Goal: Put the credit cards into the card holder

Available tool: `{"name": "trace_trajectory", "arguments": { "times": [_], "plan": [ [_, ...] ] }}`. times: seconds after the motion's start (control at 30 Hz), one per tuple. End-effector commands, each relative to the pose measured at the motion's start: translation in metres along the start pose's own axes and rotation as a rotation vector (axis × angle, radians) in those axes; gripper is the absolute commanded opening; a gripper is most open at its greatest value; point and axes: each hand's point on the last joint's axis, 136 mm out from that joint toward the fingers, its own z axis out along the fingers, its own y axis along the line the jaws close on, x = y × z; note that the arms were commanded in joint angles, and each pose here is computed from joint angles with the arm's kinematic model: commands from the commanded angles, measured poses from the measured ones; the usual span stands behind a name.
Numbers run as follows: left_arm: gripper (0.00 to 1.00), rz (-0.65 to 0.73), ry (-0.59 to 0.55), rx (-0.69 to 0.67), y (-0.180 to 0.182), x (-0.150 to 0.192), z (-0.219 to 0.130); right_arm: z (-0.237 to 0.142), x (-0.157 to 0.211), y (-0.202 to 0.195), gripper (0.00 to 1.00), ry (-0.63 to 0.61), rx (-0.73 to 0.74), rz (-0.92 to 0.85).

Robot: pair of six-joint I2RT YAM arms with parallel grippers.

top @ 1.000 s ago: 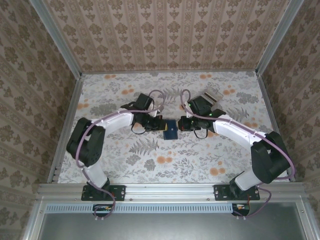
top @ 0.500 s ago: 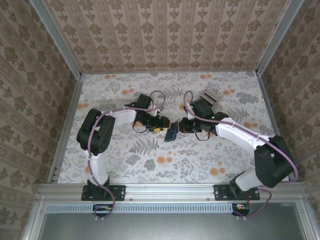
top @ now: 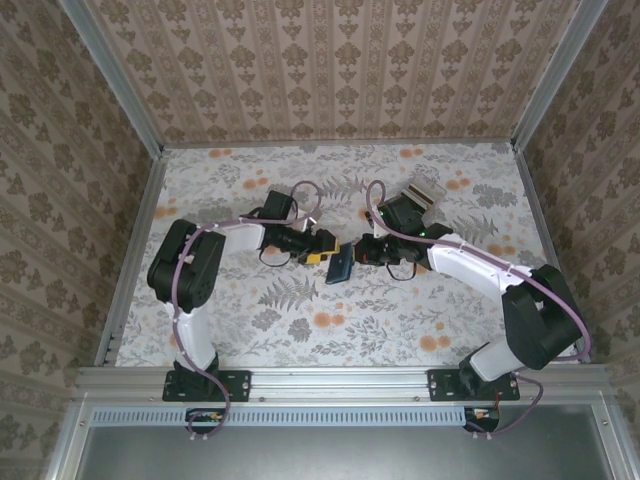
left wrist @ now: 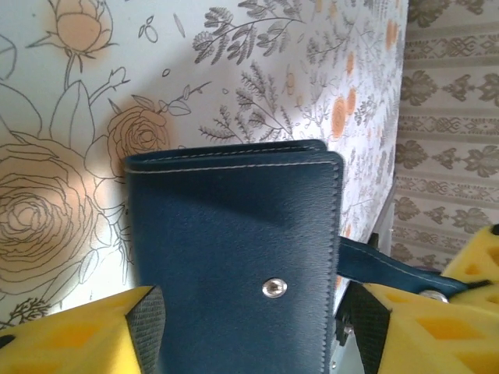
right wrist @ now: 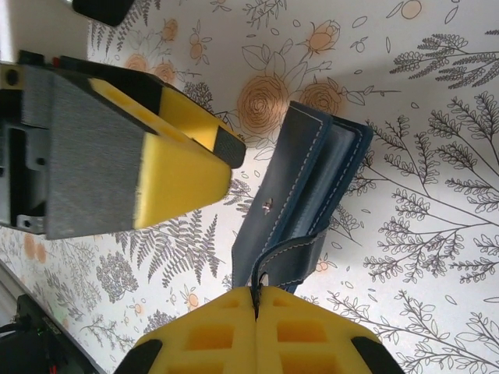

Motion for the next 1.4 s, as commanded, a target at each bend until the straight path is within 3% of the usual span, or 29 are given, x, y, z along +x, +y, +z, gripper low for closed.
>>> {"name": "trace_trajectory", "arguments": {
  "times": [0.0, 0.43, 0.63, 0.87, 1.1, 1.17, 1.2, 1.3, 1.37],
  "plan": [
    [0.68, 0.041, -0.012, 0.069, -0.023, -0.003, -0.016, -0.005, -0.013, 0.021, 0.0, -0.011, -0.056, -0.005],
    [0.69, -0.022, 0.018, 0.009, -0.001, -0.001, -0.021, -0.003, -0.016, 0.026, 0.0, -0.012, -0.059, -0.008],
    [0.67, -0.02, 0.035, -0.104, 0.014, 0.002, -0.022, 0.001, -0.015, 0.027, 0.0, -0.006, -0.068, -0.009],
    [0.68, 0.0, 0.016, -0.014, -0.009, -0.002, -0.021, -0.004, -0.02, 0.035, 0.0, -0.006, -0.079, -0.024],
    [0.68, 0.02, 0.06, -0.038, -0.011, 0.004, -0.008, -0.003, -0.02, 0.037, 0.0, -0.004, -0.083, -0.013],
    [0.63, -0.001, 0.065, -0.081, 0.0, 0.005, -0.005, -0.004, -0.02, 0.036, 0.0, -0.003, -0.074, -0.013],
    [0.56, -0.01, 0.067, -0.1, 0.006, 0.005, -0.004, -0.004, -0.02, 0.034, 0.0, -0.008, -0.067, -0.013],
    [0.21, -0.032, 0.06, -0.141, 0.02, 0.005, -0.006, 0.0, -0.017, 0.024, 0.0, -0.003, -0.029, -0.021],
    [0.14, -0.025, 0.052, -0.156, 0.02, 0.004, -0.009, 0.001, -0.013, 0.015, 0.02, 0.006, 0.009, -0.028]
  ]
}}
